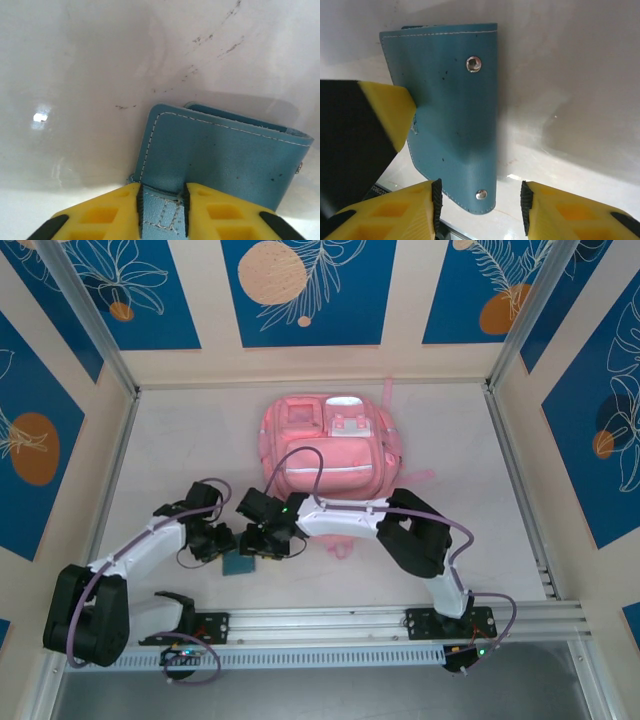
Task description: Pack the student bag
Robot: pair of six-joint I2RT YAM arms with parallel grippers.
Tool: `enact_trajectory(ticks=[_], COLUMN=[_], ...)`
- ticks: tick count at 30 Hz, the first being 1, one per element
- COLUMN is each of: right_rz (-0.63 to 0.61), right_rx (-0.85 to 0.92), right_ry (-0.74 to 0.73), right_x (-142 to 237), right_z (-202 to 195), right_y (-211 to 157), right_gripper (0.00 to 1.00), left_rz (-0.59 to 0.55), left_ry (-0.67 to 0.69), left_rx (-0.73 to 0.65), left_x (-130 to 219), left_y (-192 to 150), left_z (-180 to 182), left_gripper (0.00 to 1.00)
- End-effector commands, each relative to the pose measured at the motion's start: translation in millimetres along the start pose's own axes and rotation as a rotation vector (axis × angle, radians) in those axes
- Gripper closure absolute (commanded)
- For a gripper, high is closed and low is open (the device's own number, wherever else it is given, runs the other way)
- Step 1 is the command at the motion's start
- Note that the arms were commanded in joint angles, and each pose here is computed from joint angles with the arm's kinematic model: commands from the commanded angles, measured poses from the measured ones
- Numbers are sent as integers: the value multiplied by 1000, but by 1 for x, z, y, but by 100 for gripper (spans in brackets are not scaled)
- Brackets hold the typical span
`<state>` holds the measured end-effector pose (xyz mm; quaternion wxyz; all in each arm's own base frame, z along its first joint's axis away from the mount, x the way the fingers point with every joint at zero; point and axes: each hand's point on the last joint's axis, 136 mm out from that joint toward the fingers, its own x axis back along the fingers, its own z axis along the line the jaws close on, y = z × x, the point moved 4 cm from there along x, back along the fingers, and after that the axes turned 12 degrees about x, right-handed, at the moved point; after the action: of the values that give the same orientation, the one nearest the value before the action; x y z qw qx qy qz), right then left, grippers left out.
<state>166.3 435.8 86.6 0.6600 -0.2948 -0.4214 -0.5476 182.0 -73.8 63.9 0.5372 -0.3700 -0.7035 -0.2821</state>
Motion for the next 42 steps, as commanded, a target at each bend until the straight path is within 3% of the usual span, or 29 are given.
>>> enact_trajectory(ticks=[1, 13, 19, 25, 28, 31, 35, 37, 42], right_rz=[47, 142, 103, -15, -86, -167, -278, -327, -420], right_rx=[3, 5, 19, 93, 154, 207, 233, 231, 150], right_ry=[7, 32, 59, 39, 21, 12, -25, -47, -75], right_x=[-1, -22, -16, 22, 51, 86, 135, 160, 214], right_z=[2, 5, 8, 11, 13, 9, -12, -26, -75], right_y=[1, -2, 2, 4, 1, -5, -15, -19, -21], right_gripper=[54, 62, 90, 100, 100, 100, 100, 100, 100], left_rz=[34, 49, 26, -29, -81, -126, -169, -188, -279], left_ry=[28, 27, -18, -77, -109, -145, -231, -320, -382], left_rx=[18, 27, 22, 10, -8, -36, -77, -135, -299], left_x=[-5, -10, 2, 34, 58, 81, 109, 123, 149], left_y=[-9, -10, -8, -1, 6, 14, 24, 28, 31], left_z=[10, 11, 5, -4, -14, -27, -53, -76, -133], left_gripper=[75, 85, 85, 67, 48, 37, 32, 33, 29])
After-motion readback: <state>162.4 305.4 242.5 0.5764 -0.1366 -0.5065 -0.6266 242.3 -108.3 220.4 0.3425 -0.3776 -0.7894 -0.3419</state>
